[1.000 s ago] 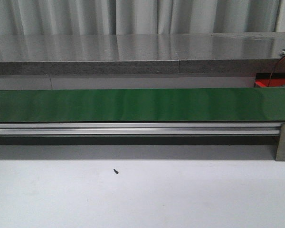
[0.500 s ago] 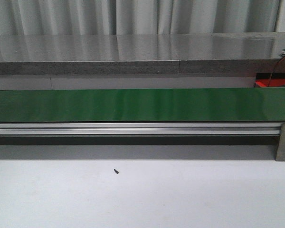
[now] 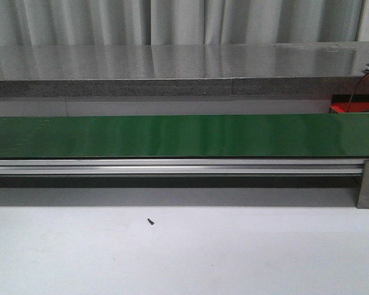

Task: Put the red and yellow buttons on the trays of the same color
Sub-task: 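Set the red button on the conveyor belt and open the left gripper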

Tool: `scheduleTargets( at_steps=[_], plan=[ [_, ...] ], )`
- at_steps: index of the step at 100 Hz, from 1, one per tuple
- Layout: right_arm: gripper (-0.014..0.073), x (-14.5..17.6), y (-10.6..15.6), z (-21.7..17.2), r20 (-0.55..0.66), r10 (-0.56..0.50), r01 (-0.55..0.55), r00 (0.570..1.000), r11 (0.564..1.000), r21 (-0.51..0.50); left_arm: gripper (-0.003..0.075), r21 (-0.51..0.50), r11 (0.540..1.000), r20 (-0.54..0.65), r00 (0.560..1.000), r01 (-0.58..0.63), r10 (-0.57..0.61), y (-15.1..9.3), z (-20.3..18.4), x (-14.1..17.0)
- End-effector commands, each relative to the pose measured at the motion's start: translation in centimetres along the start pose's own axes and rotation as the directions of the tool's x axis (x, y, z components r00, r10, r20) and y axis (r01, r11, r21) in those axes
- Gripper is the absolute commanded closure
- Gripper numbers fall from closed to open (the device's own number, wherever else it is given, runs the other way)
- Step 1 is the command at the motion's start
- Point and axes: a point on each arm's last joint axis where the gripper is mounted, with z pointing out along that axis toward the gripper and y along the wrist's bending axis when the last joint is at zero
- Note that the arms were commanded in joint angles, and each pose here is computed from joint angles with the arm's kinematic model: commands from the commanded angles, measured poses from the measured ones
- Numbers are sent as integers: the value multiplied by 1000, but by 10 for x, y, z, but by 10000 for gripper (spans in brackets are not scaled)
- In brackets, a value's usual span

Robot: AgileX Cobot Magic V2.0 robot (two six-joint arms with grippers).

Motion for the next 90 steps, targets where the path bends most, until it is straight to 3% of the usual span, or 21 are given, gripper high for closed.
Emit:
scheduleTargets(
  at_steps=[1, 29, 44, 60, 75, 90],
  plan=[
    [691, -14, -1, -3, 113, -8, 7, 994, 1000, 11, 80, -5, 999, 192, 981, 32, -31, 6, -46, -18],
    [691, -14, -1, -3, 113, -8, 7, 994, 1000, 11, 80, -105, 977, 287, 946, 186, -149, 67, -85, -14],
    [691, -14, -1, -3, 113, -8, 7, 994, 1000, 11, 80, -182, 942, 284, 932, 282, -224, 108, -90, -1],
    [691, -14, -1, -3, 113, -8, 7, 994, 1000, 11, 80, -235, 896, 357, 891, 376, -280, 144, -94, 9],
    [691, -14, -1, -3, 113, -8, 7, 994, 1000, 11, 80, -252, 855, 373, 860, 454, -347, 167, -90, 16],
    [691, -14, -1, -3, 113, -8, 7, 994, 1000, 11, 80, -269, 852, 337, 873, 449, -353, 175, -74, 18]
  ],
)
